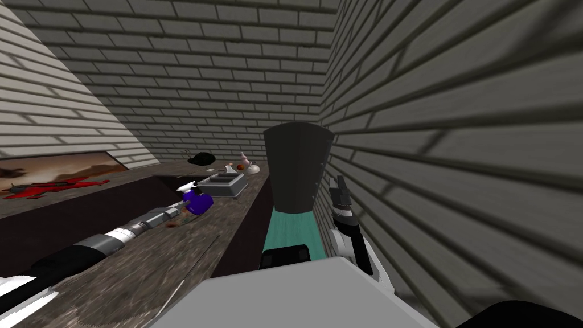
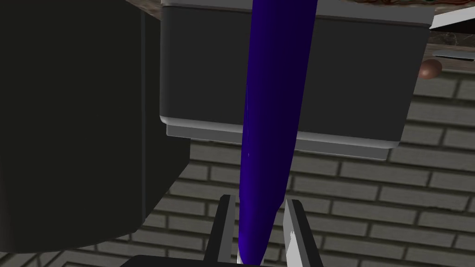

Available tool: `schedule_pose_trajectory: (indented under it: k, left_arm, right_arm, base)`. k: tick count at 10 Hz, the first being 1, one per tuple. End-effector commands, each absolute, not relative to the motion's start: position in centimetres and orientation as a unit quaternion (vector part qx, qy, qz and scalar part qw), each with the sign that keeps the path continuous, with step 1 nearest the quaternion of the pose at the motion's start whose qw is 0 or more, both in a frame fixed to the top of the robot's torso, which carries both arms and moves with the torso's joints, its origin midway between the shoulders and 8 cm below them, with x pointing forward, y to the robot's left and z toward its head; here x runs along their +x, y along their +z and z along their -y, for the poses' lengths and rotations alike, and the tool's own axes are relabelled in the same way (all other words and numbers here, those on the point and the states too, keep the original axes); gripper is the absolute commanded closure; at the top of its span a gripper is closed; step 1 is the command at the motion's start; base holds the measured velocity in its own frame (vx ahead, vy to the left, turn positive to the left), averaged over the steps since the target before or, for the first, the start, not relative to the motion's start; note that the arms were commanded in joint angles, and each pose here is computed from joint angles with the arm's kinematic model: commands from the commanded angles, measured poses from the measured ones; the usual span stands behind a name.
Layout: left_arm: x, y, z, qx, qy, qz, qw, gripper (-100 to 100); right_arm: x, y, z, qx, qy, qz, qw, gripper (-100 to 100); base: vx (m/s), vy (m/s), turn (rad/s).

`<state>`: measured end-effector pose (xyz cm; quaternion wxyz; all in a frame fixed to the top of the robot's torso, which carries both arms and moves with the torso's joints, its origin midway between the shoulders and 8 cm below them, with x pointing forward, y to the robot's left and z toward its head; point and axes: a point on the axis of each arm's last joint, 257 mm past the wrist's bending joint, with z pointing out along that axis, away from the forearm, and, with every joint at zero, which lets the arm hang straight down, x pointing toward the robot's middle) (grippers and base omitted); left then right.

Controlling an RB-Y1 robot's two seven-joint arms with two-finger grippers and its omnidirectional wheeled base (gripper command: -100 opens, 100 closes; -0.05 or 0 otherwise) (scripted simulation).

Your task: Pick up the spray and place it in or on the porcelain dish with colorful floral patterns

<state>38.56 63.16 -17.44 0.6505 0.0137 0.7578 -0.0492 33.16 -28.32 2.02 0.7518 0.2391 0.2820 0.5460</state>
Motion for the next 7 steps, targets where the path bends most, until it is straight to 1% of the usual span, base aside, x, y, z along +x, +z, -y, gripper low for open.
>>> schedule_pose_trajectory:
  k: [1, 4, 6, 7]
  left_arm:
    - [37.2, -16.5, -64.7, 0.008, -0.045, -0.759, 0.649, 100]
    - [34.8, -15.5, -67.7, -0.003, -0.031, -0.767, 0.641, 100]
    - [33.9, -15.1, -68.5, -0.001, -0.025, -0.772, 0.636, 100]
    - [34.1, -15.2, -68.3, -0.003, -0.027, -0.770, 0.637, 100]
  right_arm:
    - [33.2, 2.0, 28.3, 0.239, 0.546, -0.282, 0.752, 0]
    - [33.2, 2.0, 28.3, 0.239, 0.546, -0.282, 0.752, 0]
    - [33.2, 2.0, 28.3, 0.239, 0.546, -0.282, 0.752, 0]
    - [33.2, 2.0, 28.3, 0.239, 0.546, -0.282, 0.752, 0]
  base:
    - [-0.012, 0.031, -0.092]
    - [0.013, 0.056, -0.099]
    - [0.027, 0.078, -0.071]
    - [0.010, 0.034, -0.007]
